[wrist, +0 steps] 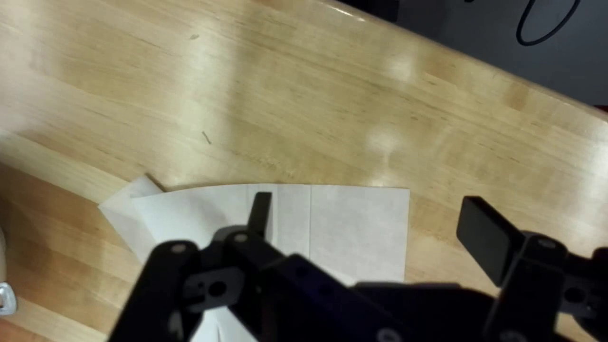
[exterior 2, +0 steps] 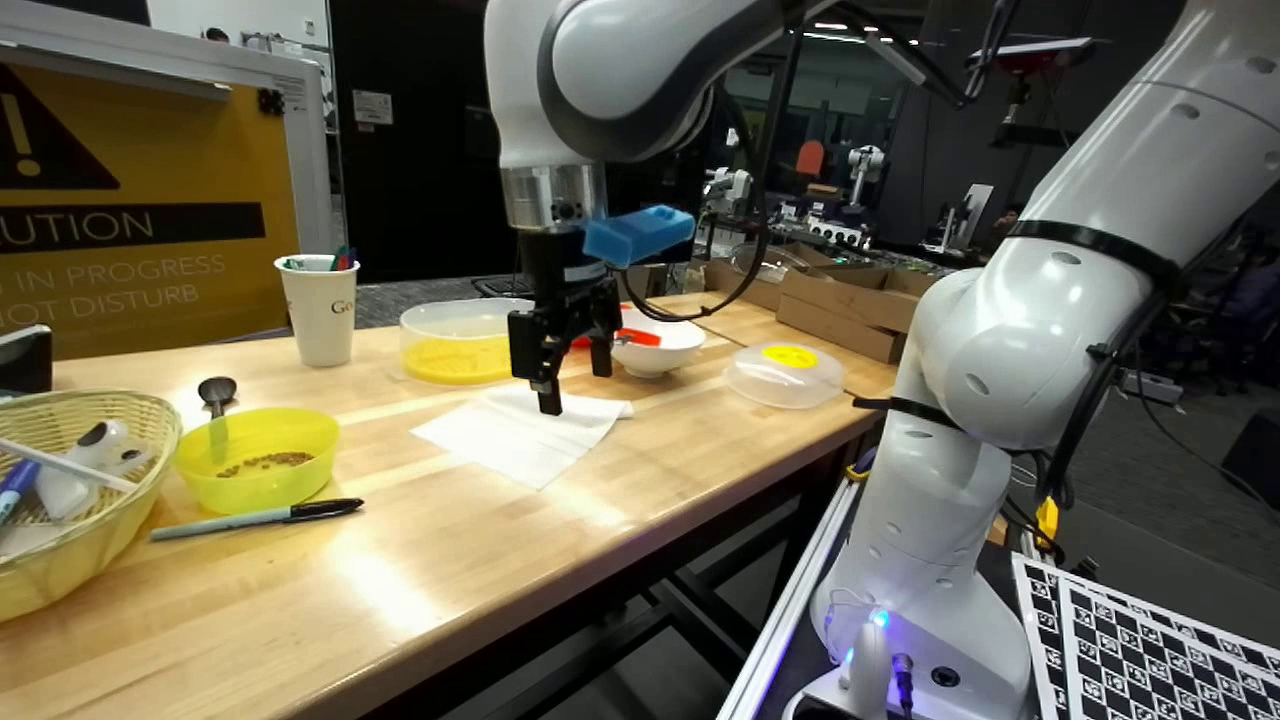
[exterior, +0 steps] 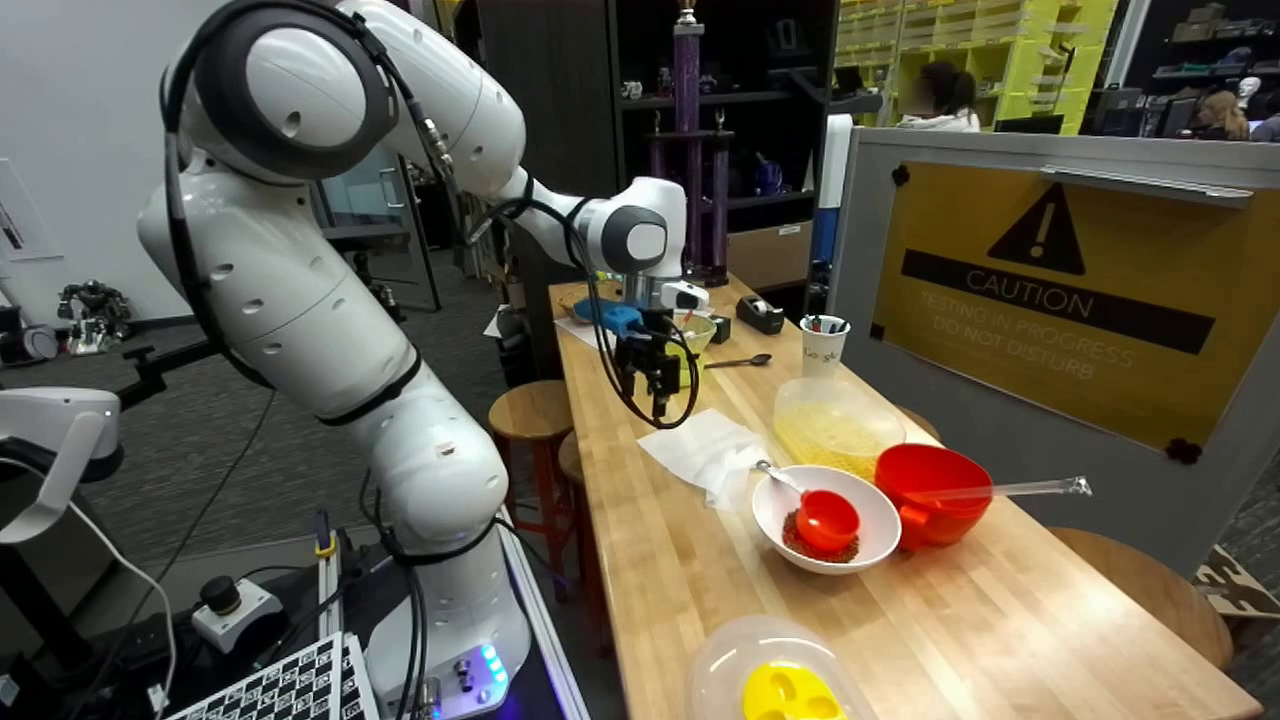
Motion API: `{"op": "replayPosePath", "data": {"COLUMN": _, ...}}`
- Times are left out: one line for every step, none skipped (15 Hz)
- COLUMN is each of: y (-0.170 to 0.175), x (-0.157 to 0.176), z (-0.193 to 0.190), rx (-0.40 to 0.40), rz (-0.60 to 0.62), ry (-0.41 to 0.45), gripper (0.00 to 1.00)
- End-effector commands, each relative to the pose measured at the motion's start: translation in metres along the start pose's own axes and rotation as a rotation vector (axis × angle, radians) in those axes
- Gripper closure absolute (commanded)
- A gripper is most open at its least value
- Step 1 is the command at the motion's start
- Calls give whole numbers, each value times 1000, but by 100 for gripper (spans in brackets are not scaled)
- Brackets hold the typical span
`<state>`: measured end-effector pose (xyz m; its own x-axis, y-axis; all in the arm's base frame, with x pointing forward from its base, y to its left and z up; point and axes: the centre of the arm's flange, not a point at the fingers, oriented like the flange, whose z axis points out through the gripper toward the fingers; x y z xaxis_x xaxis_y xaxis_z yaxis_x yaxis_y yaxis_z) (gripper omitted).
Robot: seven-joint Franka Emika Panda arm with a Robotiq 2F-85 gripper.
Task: Fold the paper towel in half
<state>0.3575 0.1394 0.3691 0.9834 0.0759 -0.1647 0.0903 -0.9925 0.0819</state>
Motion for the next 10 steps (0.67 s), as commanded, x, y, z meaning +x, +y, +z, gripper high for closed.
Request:
{"op": "replayPosePath", "data": {"y": -25, "x": -20, "z": -2, "rx": -14, "rz": -4, "ry": 27, "gripper": 0}}
{"op": "replayPosePath", "data": {"y": -29, "x": -24, "z": -1, "rx": -22, "rz": -8, "ry": 29, "gripper": 0}}
{"op": "replayPosePath", "data": {"y": -33, "x": -25, "z": 2, "rx": -27, "rz": -13, "ry": 29, "gripper": 0}}
{"op": "replayPosePath", "data": {"y": -36, "x": -28, "z": 4, "rx": -31, "rz": -18, "ry": 23, "gripper": 0}}
{"op": "replayPosePath", "data": {"y": -38, "x": -27, "z": 7, "rx": -31, "rz": -30, "ry": 25, "gripper": 0}}
{"op": "replayPosePath", "data": {"y": -40, "x": -27, "z": 11, "rx": -31, "rz": -47, "ry": 25, "gripper": 0}}
{"op": "replayPosePath", "data": {"y": -42, "x": -25, "z": 14, "rx": -33, "rz": -62, "ry": 27, "gripper": 0}}
{"op": "replayPosePath", "data": {"y": -44, "x": -23, "z": 16, "rx": -27, "rz": -76, "ry": 34, "gripper": 0}}
{"op": "replayPosePath", "data": {"y": -45, "x": -23, "z": 17, "rx": -22, "rz": -86, "ry": 42, "gripper": 0}}
{"op": "replayPosePath", "data": {"y": -48, "x": -21, "z": 19, "rx": -18, "rz": -90, "ry": 52, "gripper": 0}}
